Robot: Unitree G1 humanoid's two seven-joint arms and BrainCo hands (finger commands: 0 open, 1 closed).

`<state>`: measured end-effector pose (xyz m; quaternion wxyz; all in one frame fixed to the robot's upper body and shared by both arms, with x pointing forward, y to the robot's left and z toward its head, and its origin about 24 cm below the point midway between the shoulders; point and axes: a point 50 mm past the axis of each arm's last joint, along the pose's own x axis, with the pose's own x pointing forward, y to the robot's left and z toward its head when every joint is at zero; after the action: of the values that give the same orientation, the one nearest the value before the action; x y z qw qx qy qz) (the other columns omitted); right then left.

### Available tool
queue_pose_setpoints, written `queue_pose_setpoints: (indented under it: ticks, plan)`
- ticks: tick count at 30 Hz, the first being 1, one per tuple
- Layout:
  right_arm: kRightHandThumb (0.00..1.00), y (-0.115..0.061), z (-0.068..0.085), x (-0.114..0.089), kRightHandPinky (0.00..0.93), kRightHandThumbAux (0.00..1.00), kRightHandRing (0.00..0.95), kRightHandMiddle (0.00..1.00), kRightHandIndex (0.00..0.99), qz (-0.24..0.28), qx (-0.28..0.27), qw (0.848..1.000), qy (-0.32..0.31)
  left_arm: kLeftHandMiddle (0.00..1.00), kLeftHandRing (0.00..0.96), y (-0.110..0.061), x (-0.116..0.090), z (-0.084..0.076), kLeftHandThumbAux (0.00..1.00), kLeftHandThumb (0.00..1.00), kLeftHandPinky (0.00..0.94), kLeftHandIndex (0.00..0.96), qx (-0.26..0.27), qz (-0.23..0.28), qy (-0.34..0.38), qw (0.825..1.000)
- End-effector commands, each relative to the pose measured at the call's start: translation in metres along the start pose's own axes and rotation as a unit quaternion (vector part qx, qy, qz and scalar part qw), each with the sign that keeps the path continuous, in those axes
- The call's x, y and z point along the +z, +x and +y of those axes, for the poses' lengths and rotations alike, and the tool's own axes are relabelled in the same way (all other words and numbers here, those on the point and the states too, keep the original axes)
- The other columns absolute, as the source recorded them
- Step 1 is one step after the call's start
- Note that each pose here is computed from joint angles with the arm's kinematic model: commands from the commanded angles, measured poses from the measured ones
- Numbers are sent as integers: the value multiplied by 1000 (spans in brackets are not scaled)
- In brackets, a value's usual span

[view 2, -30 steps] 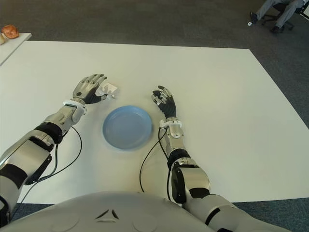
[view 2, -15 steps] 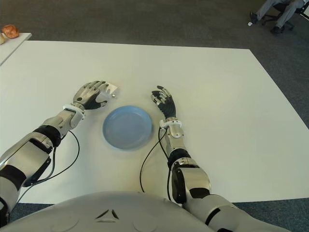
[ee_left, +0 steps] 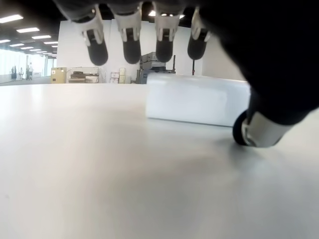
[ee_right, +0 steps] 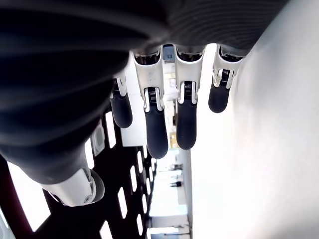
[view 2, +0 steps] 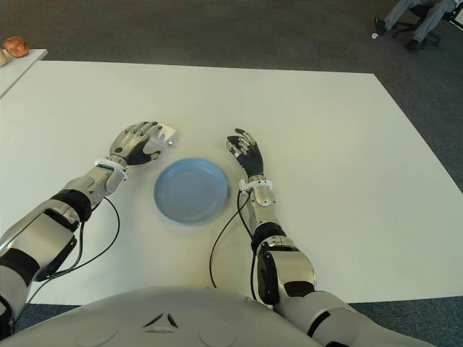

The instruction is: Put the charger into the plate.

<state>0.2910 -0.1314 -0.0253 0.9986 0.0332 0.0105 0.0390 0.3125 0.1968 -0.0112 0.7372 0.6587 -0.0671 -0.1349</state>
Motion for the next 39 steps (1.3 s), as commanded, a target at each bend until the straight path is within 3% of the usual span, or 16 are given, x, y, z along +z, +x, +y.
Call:
queue_pose_setpoints:
  ticks: [1,11,19,39]
  plan:
    - [0,-21,-3,-29,179,671,295,366,199,75,-14,997,9,57,54,-13,-2,-14,616,0,85,22,-37,-11,-6,999]
    - [0,-20,-4,-29,161,659,299,370,207,81,-11,997,13,71,60,-20,-8,-11,625,0,85,30,-45,-43,17,998]
    - [0,-20,-3,-29,166,639,300,374,214,81,-11,997,10,84,64,-26,-17,-6,615,0,78,37,-60,-71,86,992]
    - [0,-18,-4,-29,152,598,293,374,208,90,-8,996,-4,44,8,-51,-40,1,593,0,3,18,-104,-109,262,953]
